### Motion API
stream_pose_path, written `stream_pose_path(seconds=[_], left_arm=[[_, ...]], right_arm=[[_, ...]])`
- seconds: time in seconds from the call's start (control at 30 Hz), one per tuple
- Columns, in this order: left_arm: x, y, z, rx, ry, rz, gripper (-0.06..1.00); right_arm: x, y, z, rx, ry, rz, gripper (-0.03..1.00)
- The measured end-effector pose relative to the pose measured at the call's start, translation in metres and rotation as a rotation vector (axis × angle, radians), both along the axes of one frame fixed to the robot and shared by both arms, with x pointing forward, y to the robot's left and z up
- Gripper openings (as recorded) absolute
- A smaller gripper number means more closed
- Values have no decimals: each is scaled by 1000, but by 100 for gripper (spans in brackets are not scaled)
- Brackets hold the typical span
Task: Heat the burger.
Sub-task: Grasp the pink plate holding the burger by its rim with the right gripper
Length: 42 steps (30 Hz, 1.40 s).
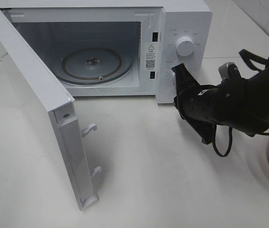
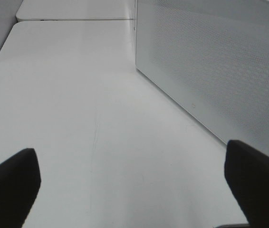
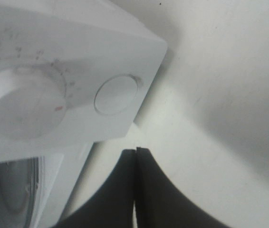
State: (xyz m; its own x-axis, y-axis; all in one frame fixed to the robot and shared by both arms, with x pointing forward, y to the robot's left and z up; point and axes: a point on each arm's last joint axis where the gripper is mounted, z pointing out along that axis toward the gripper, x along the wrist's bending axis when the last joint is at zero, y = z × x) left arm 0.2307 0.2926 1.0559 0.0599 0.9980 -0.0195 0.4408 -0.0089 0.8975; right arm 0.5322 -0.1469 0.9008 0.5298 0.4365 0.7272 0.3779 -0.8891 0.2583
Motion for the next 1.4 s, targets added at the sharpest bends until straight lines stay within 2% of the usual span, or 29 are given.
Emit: stream_pose_path(seconds=[0.1,0.17,0.27,0.33,0.37,0.43,0.53,0.6,0.7,0.77,0.8,0.87,0.9,0.93,0.97,1.03,1.27,1.33,1.37,1.4], left_arm=[[0,0,0,0,0,0,97],[0,0,0,0,0,0,97],[0,0,0,0,0,0,97],[0,0,0,0,0,0,97],[0,0,0,0,0,0,97],[0,0,0,0,0,0,97],[0,0,0,0,0,0,97],[0,0,0,0,0,0,97],[0,0,0,0,0,0,97],[0,0,0,0,0,0,97],[0,0,0,0,0,0,97],[0,0,0,0,0,0,97],[0,0,0,0,0,0,97],[0,0,0,0,0,0,97],[0,0,0,0,0,0,97],[0,0,0,0,0,0,97],[0,0,0,0,0,0,97],[0,0,0,0,0,0,97],[0,0,0,0,0,0,97],[0,0,0,0,0,0,97]], right_arm=[[-2,1,3,-24,4,49,1],[-10,6,16,-106,15,237,1],[-13,8,19,-128,19,289,1],[-23,11,28,-207,44,466,1],[-23,11,28,-207,44,466,1],[-30,11,34,-261,60,578,1],[-32,11,36,-279,63,610,1],[-43,10,44,-359,94,760,1],[-45,10,46,-376,99,792,1],[-50,10,55,-463,136,944,2],[-50,10,55,-463,136,944,2],[-54,8,60,-546,162,1063,3],[-54,8,60,-546,162,1063,3],[-57,6,65,-592,173,1128,4],[-57,6,65,-592,173,1128,4],[-61,3,73,-643,198,1204,5],[-68,-4,85,-702,276,1281,12],[-70,-8,89,-750,292,1304,21],[-70,-8,89,-750,292,1304,21],[-71,-11,91,-784,298,1316,32]])
